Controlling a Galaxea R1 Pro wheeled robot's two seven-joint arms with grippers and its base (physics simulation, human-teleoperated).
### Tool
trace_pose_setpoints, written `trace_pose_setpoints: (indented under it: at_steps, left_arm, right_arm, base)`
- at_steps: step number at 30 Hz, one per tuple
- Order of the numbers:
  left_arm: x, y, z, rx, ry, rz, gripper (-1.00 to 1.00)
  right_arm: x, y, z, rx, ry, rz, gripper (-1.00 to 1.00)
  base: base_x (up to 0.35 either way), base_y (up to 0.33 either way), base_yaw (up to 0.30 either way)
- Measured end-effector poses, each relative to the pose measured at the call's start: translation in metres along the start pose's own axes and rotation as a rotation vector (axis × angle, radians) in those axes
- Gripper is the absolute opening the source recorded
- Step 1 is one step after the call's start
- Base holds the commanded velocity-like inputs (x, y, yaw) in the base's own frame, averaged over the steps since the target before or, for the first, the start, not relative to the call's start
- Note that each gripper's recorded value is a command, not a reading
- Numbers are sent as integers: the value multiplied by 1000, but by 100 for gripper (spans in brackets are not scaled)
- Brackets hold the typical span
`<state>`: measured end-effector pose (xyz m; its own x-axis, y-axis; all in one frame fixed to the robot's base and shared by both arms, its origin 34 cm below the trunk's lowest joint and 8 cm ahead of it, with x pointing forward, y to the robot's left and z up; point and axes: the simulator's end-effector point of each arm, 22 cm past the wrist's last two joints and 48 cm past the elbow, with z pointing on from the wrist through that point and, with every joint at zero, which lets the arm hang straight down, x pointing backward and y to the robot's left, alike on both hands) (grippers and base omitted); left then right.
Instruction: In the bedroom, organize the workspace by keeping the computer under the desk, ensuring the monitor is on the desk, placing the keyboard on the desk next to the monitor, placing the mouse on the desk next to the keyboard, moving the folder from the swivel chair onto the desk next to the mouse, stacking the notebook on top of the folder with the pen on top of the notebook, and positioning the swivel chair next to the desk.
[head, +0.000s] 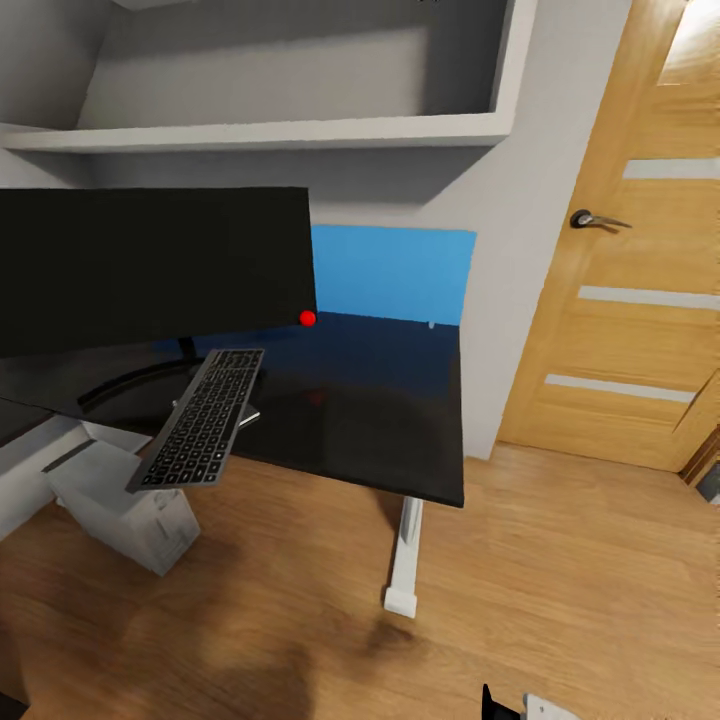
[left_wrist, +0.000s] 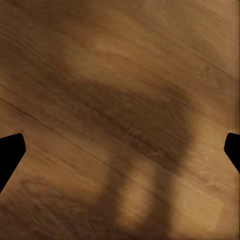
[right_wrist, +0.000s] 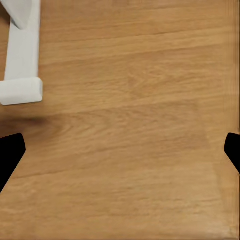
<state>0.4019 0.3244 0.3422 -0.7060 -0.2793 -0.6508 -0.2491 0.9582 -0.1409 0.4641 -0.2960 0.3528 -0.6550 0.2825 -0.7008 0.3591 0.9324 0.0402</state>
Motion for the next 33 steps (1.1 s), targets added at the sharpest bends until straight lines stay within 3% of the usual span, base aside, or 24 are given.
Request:
trace_pose_setpoints:
  at_steps: [10, 16, 17, 19, 25, 31, 33]
  left_arm:
    - [-10, -1, -11, -7, 7, -3, 100]
    - [-13, 5, -11, -30, -6, -37, 100]
    - [-15, 8, -11, -40, -11, -52, 100]
    - [-20, 25, -12, -94, -35, -139, 100]
    - [-45, 57, -11, -166, -99, -255, 100]
    - [-79, 71, -4, -151, -124, -313, 100]
    - [-93, 65, 3, -100, -93, -367, 100]
  right_arm:
    - [-11, 2, -10, -2, 5, -8, 100]
    - [-10, 9, -10, -26, 6, -40, 100]
    - [-10, 9, -10, -28, 6, -43, 100]
    - [-10, 11, -10, -34, 5, -53, 100]
    - [-10, 12, -10, -38, 5, -59, 100]
    - [-10, 12, -10, -38, 5, -59, 100]
    - [-10, 12, -10, -39, 5, -59, 100]
  base:
    - [0, 0, -76]
    - [0, 0, -4]
    - [0, 0, -1]
    - [0, 0, 0]
    - [0, 0, 0]
    - [0, 0, 0]
    - [0, 0, 0]
